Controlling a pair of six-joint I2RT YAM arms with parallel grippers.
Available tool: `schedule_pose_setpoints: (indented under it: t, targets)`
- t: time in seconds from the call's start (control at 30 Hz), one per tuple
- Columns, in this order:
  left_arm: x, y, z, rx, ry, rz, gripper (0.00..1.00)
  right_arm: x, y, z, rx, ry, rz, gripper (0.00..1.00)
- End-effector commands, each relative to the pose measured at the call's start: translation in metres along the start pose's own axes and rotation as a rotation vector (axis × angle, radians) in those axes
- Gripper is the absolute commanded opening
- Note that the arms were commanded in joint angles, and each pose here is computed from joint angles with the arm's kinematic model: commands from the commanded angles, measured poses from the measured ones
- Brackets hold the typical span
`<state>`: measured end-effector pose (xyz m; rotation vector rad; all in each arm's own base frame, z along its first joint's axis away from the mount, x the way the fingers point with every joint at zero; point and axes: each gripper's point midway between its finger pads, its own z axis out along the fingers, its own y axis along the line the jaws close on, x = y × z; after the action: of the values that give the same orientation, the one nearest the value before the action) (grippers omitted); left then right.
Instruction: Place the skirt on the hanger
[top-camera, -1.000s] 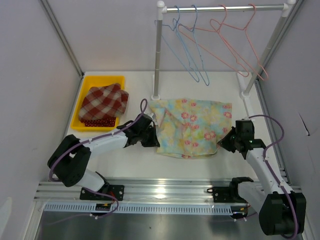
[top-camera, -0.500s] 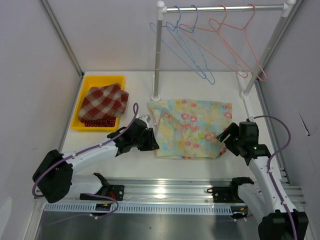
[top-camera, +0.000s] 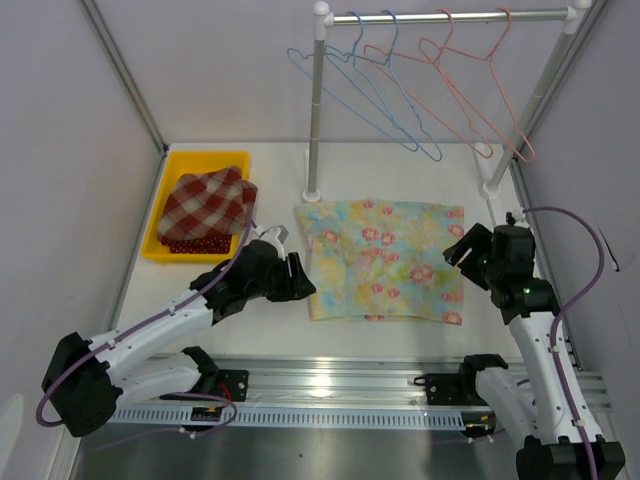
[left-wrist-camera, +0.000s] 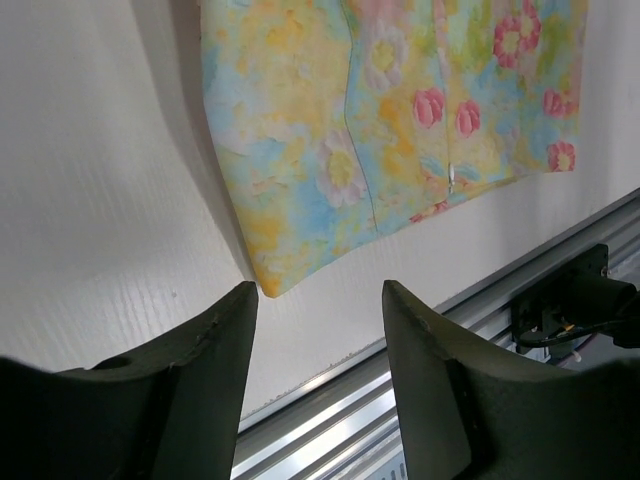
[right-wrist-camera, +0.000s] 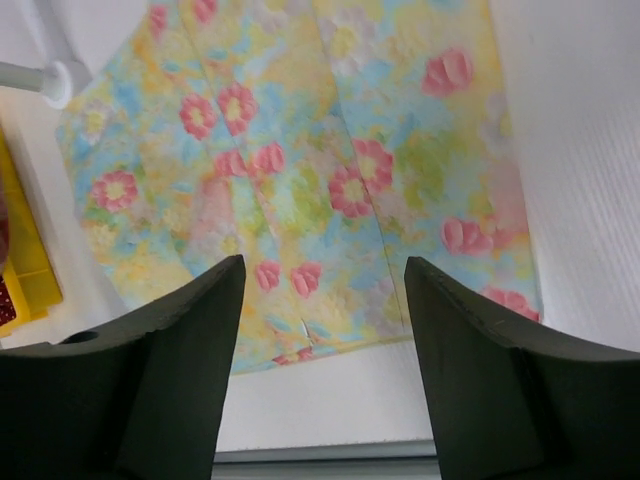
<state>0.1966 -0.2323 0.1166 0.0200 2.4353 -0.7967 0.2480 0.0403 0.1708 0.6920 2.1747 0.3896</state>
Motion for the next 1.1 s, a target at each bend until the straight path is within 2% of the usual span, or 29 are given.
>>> schedule_pose_setpoints:
  t: [0.0,0.03,0.1,0.13,0.23,0.3,0.33,0.37,0.4,0.43,0.5,0.53,0.57,0.6,0.63,0.67,0.7,0.9,1.07]
  targets:
    - [-0.002,-0.002,-0.007,0.016,-0.029,0.019,0.59,-0.055,0.053,-0.035,-0.171,-0.138,-0.115,0.68]
    - [-0.001,-0.002,-0.009,0.023,-0.029,0.021,0.59,-0.076,0.073,-0.049,-0.218,-0.180,-0.162,0.68]
    - [-0.003,-0.005,-0.010,0.032,-0.033,0.027,0.60,-0.090,0.108,-0.059,-0.348,-0.177,-0.257,0.68]
    - [-0.005,-0.007,-0.013,0.038,-0.042,0.031,0.60,-0.108,0.133,-0.079,-0.420,-0.228,-0.291,0.68]
    - [-0.011,-0.008,-0.018,0.031,-0.053,0.050,0.60,-0.147,0.185,-0.102,-0.526,-0.329,-0.409,0.68]
    - [-0.015,-0.010,-0.022,0.031,-0.063,0.061,0.60,-0.161,0.215,-0.110,-0.582,-0.375,-0.480,0.68]
    - [-0.016,-0.012,-0.024,0.036,-0.066,0.065,0.61,-0.166,0.227,-0.095,-0.582,-0.365,-0.530,0.69]
    - [-0.019,-0.015,-0.027,0.045,-0.076,0.067,0.61,-0.183,0.249,-0.112,-0.630,-0.423,-0.557,0.68]
    - [-0.019,-0.014,-0.027,0.041,-0.074,0.071,0.61,-0.186,0.261,-0.095,-0.638,-0.404,-0.594,0.68]
    - [-0.019,-0.015,-0.028,0.040,-0.073,0.073,0.61,-0.193,0.272,-0.112,-0.676,-0.442,-0.600,0.68]
    - [-0.024,-0.017,-0.031,0.043,-0.086,0.074,0.61,-0.205,0.302,-0.111,-0.725,-0.479,-0.641,0.69]
    - [-0.025,-0.018,-0.033,0.043,-0.089,0.074,0.61,-0.206,0.313,-0.109,-0.742,-0.487,-0.658,0.68]
    - [-0.026,-0.020,-0.034,0.047,-0.093,0.074,0.61,-0.204,0.322,-0.085,-0.730,-0.462,-0.695,0.68]
    - [-0.029,-0.022,-0.036,0.052,-0.101,0.076,0.61,-0.213,0.337,-0.098,-0.749,-0.507,-0.713,0.68]
    - [-0.030,-0.022,-0.037,0.051,-0.102,0.076,0.61,-0.206,0.350,-0.095,-0.765,-0.500,-0.739,0.68]
    - [-0.030,-0.023,-0.038,0.052,-0.101,0.078,0.61,-0.202,0.357,-0.070,-0.742,-0.477,-0.762,0.67]
    - [-0.032,-0.025,-0.040,0.058,-0.108,0.080,0.61,-0.207,0.366,-0.075,-0.750,-0.503,-0.766,0.67]
    - [-0.036,-0.028,-0.042,0.060,-0.115,0.081,0.61,-0.202,0.386,-0.023,-0.721,-0.502,-0.782,0.65]
    - [-0.036,-0.028,-0.043,0.055,-0.111,0.092,0.61,-0.197,0.400,-0.003,-0.691,-0.505,-0.798,0.63]
